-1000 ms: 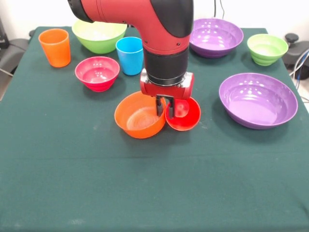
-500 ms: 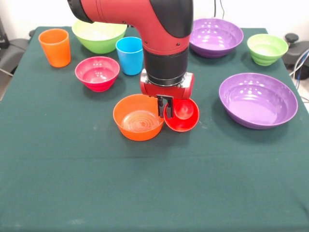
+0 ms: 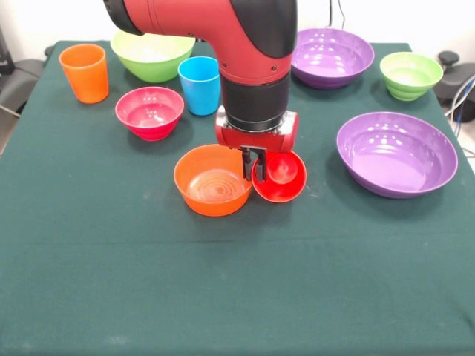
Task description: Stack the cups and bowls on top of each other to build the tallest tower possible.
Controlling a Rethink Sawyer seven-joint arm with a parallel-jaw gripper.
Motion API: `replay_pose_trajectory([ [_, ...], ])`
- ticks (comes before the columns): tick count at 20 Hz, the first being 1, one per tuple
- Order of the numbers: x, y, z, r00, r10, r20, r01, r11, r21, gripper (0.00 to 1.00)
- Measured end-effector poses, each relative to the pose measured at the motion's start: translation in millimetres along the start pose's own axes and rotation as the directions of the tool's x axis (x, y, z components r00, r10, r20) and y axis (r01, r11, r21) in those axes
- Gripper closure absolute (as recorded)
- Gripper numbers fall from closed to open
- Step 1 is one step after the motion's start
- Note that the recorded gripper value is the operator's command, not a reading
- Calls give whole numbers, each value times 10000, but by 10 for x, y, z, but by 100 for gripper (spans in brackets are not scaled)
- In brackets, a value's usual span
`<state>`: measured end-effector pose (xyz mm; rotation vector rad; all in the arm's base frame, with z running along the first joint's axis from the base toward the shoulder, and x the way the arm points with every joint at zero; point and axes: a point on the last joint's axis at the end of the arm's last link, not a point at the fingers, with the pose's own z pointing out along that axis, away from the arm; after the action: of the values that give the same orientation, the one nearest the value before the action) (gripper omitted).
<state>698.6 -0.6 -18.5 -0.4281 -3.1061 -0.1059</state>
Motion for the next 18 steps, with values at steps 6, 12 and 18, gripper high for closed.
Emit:
replay_pose_trajectory([
  [6,-36,10,-81,9999,1,113,-1,10000,-41,100],
  [12,32,144,-315,9998,-129,160,133,9996,-256,100],
  [18,281,466,-695,9995,-300,-9,298,9957,-880,100],
])
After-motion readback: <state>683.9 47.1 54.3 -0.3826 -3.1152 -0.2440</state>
